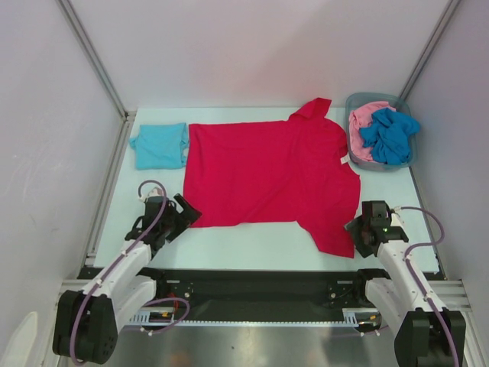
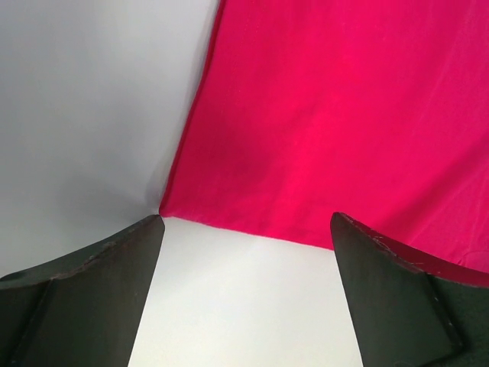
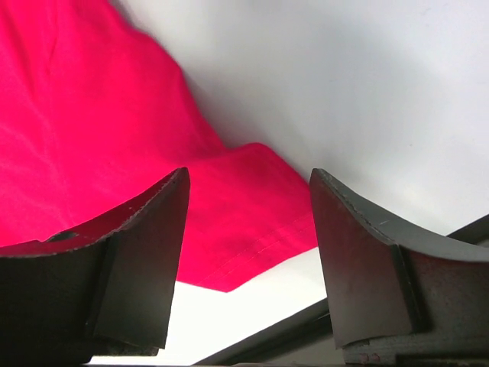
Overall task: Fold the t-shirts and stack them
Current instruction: Fold the tshirt
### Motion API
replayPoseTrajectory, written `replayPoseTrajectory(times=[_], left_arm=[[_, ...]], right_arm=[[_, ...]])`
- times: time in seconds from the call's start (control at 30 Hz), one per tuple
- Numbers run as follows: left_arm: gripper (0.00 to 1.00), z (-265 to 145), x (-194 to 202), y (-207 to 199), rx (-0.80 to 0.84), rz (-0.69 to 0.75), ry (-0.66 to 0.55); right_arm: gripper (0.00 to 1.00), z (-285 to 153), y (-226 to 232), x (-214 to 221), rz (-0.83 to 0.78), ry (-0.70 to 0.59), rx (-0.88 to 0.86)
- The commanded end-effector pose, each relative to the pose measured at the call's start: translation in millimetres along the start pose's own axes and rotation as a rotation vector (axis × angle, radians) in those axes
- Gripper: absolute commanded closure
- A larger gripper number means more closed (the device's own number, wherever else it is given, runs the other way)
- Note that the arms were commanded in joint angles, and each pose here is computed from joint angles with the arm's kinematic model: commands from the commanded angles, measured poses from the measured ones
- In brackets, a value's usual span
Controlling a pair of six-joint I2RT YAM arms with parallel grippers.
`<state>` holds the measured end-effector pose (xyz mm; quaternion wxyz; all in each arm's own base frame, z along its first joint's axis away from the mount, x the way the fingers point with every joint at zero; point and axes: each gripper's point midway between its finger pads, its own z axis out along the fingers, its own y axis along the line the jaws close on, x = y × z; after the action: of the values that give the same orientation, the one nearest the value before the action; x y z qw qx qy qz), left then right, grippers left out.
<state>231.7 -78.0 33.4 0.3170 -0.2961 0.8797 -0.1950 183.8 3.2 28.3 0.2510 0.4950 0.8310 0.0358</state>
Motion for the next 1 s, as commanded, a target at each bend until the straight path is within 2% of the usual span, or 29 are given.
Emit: replayPoseTrajectory(times=[0.0, 0.53, 0.7, 0.8, 0.83, 0.9, 0.93, 0.97], left_arm=[[0.0, 7, 11, 18, -0.072, -0.002, 0.043], [0.0, 25, 17, 10, -0.031, -0.016, 0.081], [0.07, 25, 17, 9, -0.016, -0.016, 0.08], [0.15, 23, 17, 7, -0.005, -0.014, 0.078], [0.18, 23, 18, 8, -0.005, -0.014, 0.078], [0.25, 22, 18, 7, 0.0, -0.012, 0.078], [0.27, 22, 18, 7, -0.001, -0.012, 0.08], [0.35, 22, 18, 7, 0.0, -0.01, 0.078]], right_arm=[[0.31, -2, 3, -13, -0.005, -0.043, 0.023], [0.34, 19, 15, 5, -0.009, 0.046, -0.011], [0.37, 17, 18, 4, -0.011, 0.045, -0.03], [0.53, 17, 16, 1, 0.015, 0.041, -0.032], [0.64, 17, 16, 1, 0.016, 0.041, -0.032], [0.76, 17, 16, 2, 0.017, 0.043, -0.038], [0.85, 17, 15, 3, 0.019, 0.044, -0.039], [0.9, 17, 15, 4, 0.02, 0.047, -0.041]])
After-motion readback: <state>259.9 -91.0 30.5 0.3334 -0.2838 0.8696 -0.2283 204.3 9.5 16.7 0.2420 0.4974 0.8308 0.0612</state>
